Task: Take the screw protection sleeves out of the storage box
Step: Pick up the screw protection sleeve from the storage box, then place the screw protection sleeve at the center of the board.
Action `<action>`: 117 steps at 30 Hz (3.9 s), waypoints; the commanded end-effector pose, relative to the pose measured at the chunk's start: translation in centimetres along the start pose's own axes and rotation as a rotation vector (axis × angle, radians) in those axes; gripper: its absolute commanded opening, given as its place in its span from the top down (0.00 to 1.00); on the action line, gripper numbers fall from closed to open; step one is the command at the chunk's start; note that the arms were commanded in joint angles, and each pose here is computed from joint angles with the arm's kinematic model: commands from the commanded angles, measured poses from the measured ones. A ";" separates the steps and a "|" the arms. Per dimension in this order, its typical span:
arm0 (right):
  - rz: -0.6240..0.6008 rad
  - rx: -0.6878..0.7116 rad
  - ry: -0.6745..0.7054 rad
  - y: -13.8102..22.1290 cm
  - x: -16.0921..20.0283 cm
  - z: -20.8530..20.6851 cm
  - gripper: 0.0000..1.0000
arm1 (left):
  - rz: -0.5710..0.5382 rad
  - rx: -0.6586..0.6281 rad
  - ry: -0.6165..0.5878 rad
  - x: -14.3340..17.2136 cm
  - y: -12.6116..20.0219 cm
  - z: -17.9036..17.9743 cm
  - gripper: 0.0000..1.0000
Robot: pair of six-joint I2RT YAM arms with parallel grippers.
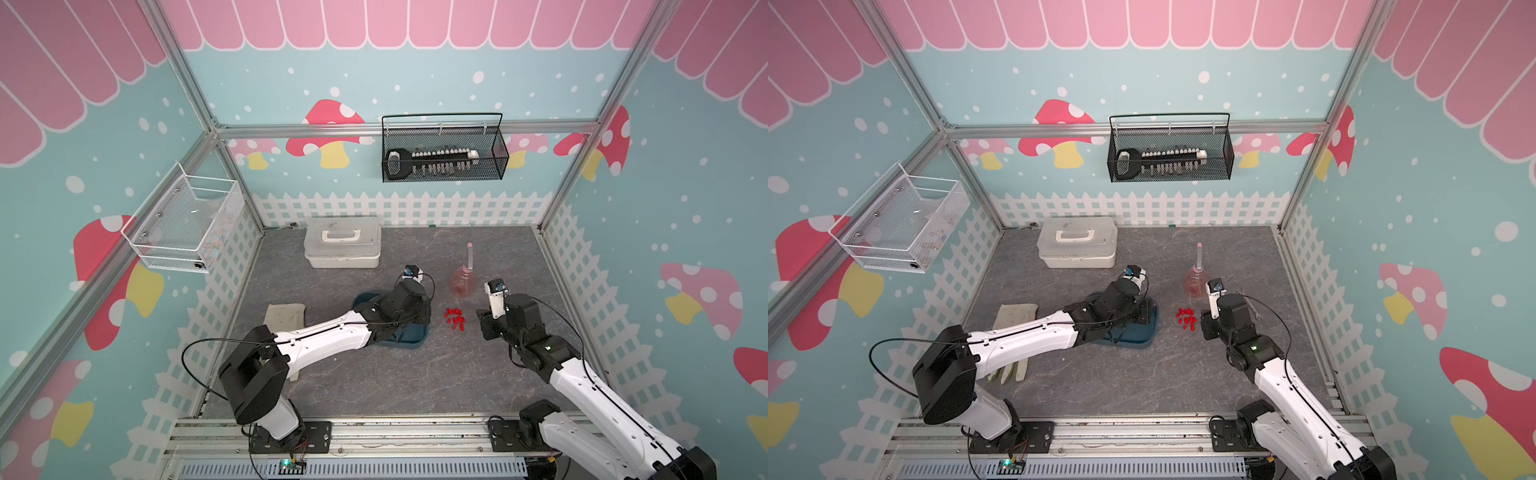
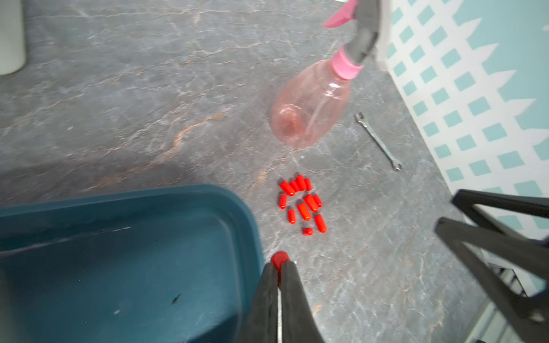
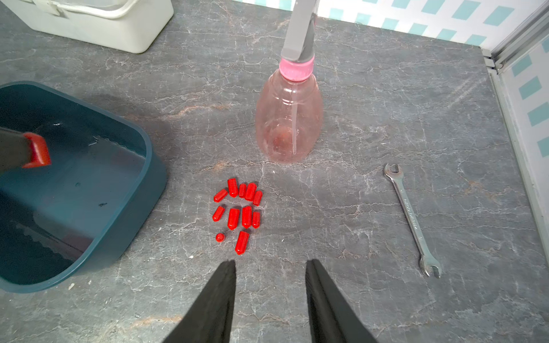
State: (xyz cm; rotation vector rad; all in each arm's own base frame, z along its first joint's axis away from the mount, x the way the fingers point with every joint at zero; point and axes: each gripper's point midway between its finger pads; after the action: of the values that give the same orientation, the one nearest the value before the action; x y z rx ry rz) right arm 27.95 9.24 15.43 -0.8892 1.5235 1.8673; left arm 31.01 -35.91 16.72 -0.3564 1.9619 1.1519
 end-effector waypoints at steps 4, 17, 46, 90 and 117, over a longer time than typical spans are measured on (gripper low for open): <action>0.002 -0.006 -0.052 -0.1 0.9 -0.5 0.57 | 0.020 0.019 -0.051 -0.3 -2.7 -2.7 0.93; -0.071 0.022 -0.100 1.3 0.9 -2.2 0.57 | 0.112 0.023 -0.050 1.6 -6.9 -4.4 0.93; -0.021 -0.005 -0.190 -0.2 2.0 -3.4 0.58 | 0.276 0.016 -0.093 6.3 -10.3 -4.2 0.93; -0.010 -0.034 -0.208 -0.6 2.0 -3.3 0.59 | 0.422 -0.124 -0.148 9.2 -12.5 -1.9 0.92; 0.000 -0.034 -0.213 -0.9 2.2 -3.4 0.59 | 0.406 -0.171 -0.189 8.9 -11.3 -1.4 0.85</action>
State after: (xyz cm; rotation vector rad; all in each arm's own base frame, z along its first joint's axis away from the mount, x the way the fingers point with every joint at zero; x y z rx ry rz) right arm 27.61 6.30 12.94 -0.6942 1.3758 1.9273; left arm 32.05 -42.83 4.19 0.0382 1.8632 1.5151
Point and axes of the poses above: each gripper's point midway between its finger pads, its own y axis back along the fingers, its own z axis along the line the jaws close on, x = y × z, and after that the axes turned 11 degrees about -y, right-handed
